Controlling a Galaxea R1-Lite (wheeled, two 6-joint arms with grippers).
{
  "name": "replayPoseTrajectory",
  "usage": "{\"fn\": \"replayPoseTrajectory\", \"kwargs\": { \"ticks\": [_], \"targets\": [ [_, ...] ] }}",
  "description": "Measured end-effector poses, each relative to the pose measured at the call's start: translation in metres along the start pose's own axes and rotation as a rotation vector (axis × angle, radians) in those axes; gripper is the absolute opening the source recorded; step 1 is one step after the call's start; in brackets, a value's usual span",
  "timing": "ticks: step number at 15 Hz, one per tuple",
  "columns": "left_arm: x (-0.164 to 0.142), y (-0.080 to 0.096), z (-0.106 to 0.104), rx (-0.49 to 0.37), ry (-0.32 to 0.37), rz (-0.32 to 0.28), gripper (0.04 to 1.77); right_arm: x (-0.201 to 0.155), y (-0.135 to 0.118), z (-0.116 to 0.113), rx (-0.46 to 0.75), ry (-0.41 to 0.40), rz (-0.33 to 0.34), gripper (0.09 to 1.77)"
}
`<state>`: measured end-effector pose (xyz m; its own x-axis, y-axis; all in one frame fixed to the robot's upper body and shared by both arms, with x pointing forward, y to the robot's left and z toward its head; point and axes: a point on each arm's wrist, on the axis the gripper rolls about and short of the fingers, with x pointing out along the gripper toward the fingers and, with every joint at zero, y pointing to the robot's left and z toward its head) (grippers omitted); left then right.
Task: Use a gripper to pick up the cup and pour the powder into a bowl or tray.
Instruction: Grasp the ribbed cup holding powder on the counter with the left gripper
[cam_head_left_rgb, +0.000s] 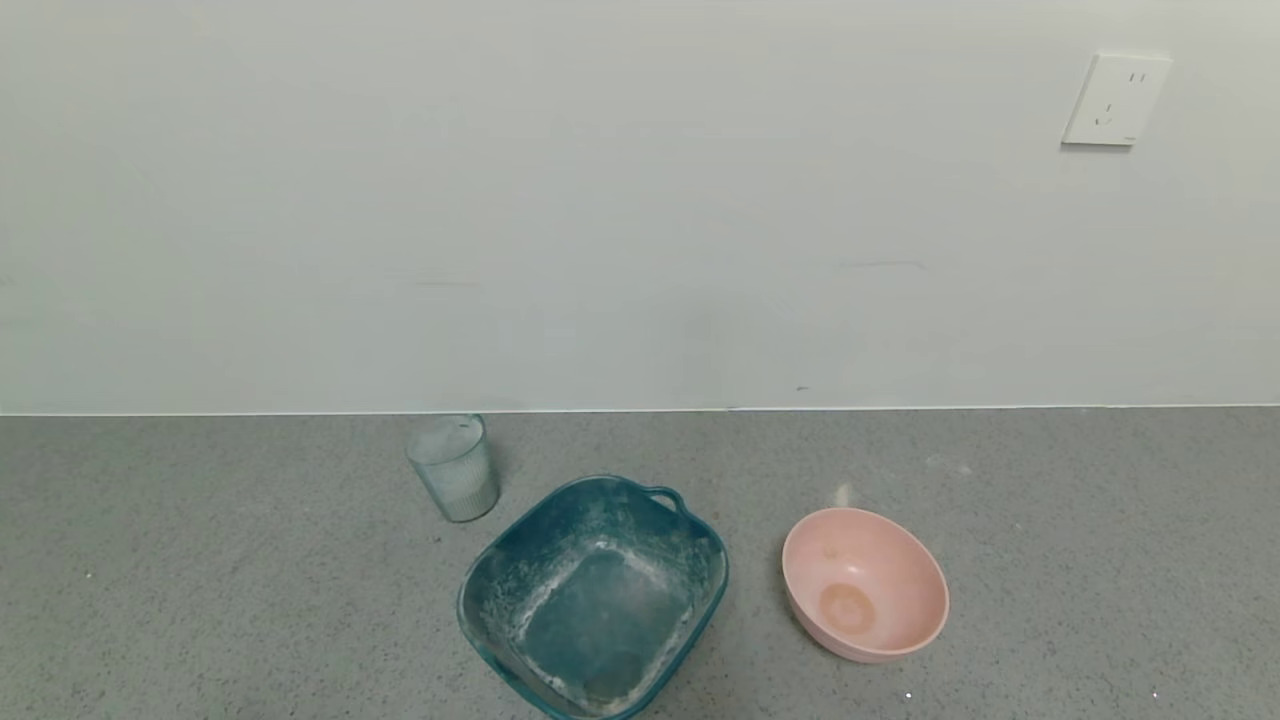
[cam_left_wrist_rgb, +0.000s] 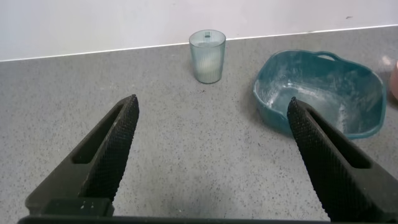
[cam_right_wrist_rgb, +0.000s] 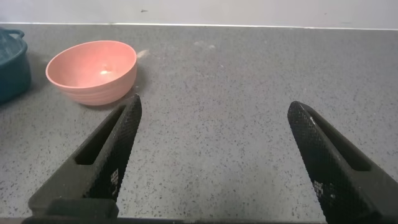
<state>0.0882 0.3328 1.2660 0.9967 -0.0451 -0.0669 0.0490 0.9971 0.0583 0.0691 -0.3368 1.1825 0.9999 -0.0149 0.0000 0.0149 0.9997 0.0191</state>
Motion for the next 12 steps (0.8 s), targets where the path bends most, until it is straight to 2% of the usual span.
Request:
{"fn": "replayPoseTrajectory", "kwargs": {
  "ticks": [4,6,10,12],
  "targets": [
    [0.041,0.004,0.041,-0.005,0.128,-0.006,1.72,0.0,0.0,0.0,0.001,0.0,0.0,1.71],
    [0.068,0.006,0.051,-0.008,0.209,-0.009,1.72,0.0,0.0,0.0,0.001,0.0,0.0,1.71],
    [0.124,0.009,0.044,-0.014,0.418,-0.011,1.72,0.0,0.0,0.0,0.001,0.0,0.0,1.71],
    [0.149,0.011,0.035,-0.02,0.494,-0.011,1.72,0.0,0.0,0.0,0.001,0.0,0.0,1.71]
  ]
}}
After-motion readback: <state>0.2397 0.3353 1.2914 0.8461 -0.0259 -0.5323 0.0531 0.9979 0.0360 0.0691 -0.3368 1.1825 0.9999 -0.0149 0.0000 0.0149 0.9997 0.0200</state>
